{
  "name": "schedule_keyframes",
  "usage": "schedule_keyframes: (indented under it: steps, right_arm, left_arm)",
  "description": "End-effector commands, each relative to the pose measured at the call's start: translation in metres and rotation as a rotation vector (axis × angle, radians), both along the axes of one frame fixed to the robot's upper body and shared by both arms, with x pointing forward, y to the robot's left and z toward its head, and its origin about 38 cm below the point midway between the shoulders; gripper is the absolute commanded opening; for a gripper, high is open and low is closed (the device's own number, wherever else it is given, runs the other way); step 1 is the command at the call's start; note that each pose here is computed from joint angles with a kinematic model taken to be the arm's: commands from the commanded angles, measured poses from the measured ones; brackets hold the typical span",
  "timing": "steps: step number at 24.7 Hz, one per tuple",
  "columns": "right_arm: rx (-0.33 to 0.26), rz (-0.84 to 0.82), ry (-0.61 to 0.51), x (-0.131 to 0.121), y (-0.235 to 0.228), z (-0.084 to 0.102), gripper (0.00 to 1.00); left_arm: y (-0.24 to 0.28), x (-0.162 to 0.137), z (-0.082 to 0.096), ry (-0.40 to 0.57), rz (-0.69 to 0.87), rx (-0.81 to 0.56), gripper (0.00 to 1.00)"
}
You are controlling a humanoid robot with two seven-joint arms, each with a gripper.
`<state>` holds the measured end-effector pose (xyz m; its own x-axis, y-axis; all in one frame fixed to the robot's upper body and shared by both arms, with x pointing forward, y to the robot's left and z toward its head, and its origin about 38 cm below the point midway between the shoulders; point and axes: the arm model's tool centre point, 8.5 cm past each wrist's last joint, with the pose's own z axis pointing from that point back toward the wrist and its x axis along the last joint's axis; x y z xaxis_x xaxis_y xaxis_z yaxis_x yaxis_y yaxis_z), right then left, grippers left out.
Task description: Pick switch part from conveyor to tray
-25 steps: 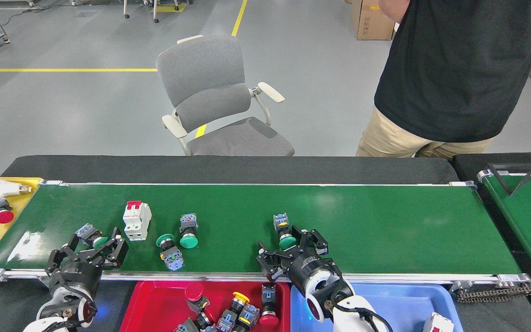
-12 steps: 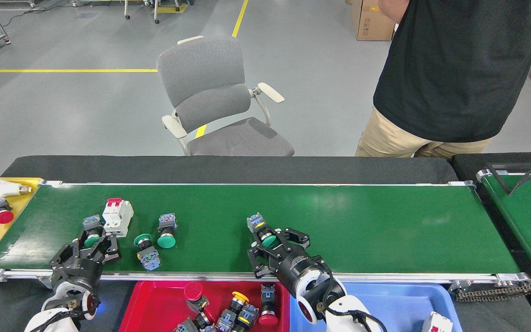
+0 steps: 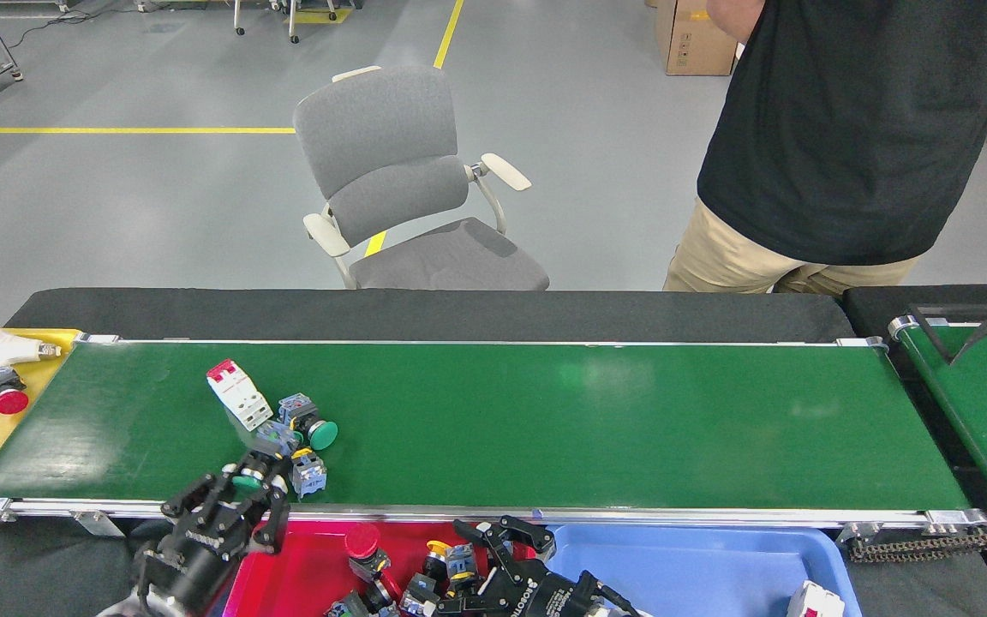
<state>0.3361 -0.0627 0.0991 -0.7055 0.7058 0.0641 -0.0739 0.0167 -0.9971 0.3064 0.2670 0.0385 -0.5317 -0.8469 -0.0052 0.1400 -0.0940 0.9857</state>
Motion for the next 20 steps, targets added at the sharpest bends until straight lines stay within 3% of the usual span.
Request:
schedule_keyframes:
  steps: [1, 2, 3, 6, 8, 12, 14, 17, 20]
  right_arm:
    - [0.058, -0.189, -0.014, 0.014, -0.047, 0.011, 1.0]
    - [0.084, -0.307, 0.001, 0.019, -0.077, 0.009, 1.0]
    - [0.107, -0.418, 0.01, 0.023, -0.105, 0.007, 1.0]
    - [0.143, -0.679, -0.041, 0.009, -0.185, -0.004, 1.0]
    - [0.141, -0.756, -0.049, -0.01, -0.21, -0.017, 1.0]
    - [0.123, -0.811, -0.015, -0.026, -0.225, -0.031, 1.0]
    - [0.119, -0.814, -0.005, -0.029, -0.226, -0.034, 1.0]
    - [0.118, -0.813, -0.003, -0.03, -0.225, -0.034, 1.0]
    - [0.115, -0.81, -0.003, -0.029, -0.225, -0.033, 1.0]
  left_arm:
    - [-0.015, -0.015, 0.004, -0.004, -0.121, -0.02, 0.75]
    - [-0.019, -0.018, 0.006, -0.01, -0.125, -0.028, 0.92]
    - [-0.021, -0.021, 0.006, -0.009, -0.128, -0.03, 0.97]
    - [-0.024, -0.028, 0.0, 0.007, -0.115, -0.045, 0.99]
    - [-0.024, -0.029, -0.001, 0.01, -0.097, -0.052, 0.99]
    - [-0.015, -0.025, -0.001, 0.006, -0.02, -0.044, 0.99]
    - [-0.002, -0.018, 0.001, -0.01, 0.118, -0.032, 0.99]
    - [0.039, -0.006, 0.009, -0.052, 0.46, 0.012, 0.99]
    - [0.057, -0.003, 0.013, -0.067, 0.551, 0.033, 0.99]
